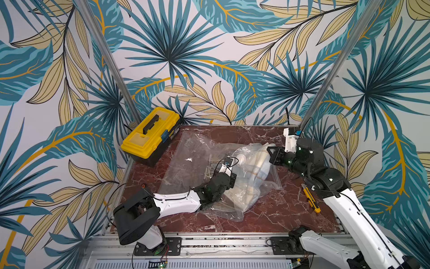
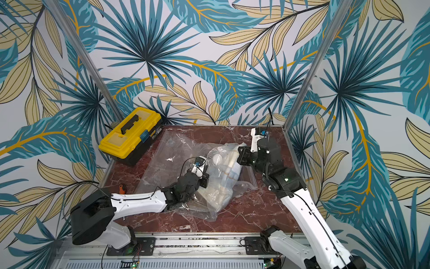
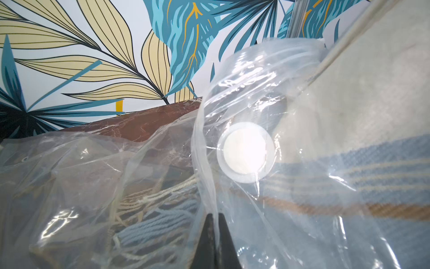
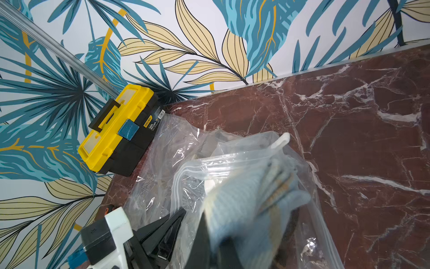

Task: Take the blanket out of the vacuum bag
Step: Take out the blanket from the vacuum bag, then adjust the vacuum bag at the center of the board, then place the blanket at the center of the board.

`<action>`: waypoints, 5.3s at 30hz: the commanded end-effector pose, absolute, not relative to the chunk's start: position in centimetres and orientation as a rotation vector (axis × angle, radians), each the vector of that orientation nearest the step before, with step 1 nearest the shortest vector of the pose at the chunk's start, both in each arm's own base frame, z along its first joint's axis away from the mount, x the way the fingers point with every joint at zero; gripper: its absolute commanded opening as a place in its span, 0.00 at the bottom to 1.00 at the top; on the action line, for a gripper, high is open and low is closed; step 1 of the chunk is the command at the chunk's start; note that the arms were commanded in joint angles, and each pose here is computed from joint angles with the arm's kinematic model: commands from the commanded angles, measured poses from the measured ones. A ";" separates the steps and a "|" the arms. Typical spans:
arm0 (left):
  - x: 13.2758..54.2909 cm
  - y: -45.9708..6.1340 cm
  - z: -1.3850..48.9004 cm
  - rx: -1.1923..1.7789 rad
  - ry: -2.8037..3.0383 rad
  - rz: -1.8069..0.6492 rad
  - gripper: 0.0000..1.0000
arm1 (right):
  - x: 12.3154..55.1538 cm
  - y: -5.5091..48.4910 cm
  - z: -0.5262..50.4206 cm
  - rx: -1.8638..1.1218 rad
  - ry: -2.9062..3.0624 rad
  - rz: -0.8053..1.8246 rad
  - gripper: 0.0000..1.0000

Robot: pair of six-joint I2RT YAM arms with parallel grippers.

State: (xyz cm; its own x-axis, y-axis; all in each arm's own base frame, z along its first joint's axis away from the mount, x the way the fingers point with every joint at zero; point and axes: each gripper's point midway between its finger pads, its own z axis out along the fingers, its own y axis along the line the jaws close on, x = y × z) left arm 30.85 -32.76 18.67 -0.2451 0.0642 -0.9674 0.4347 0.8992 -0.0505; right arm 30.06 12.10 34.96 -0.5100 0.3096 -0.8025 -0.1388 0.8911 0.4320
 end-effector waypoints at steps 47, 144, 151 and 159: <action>30.3 -38.9 10.1 0.530 2.020 -0.525 0.00 | 27.2 3.7 54.8 0.240 1.434 0.239 0.00; 29.5 -28.5 2.2 0.455 2.806 -0.312 0.00 | 62.9 -4.8 39.1 0.135 1.804 -0.082 0.00; 29.5 -29.3 1.4 0.479 2.825 -0.340 0.00 | 59.5 -7.0 30.9 0.133 1.949 -0.225 0.00; 29.8 -30.5 1.4 0.510 2.825 -0.380 0.00 | 54.5 -8.6 27.2 0.274 2.029 -0.284 0.00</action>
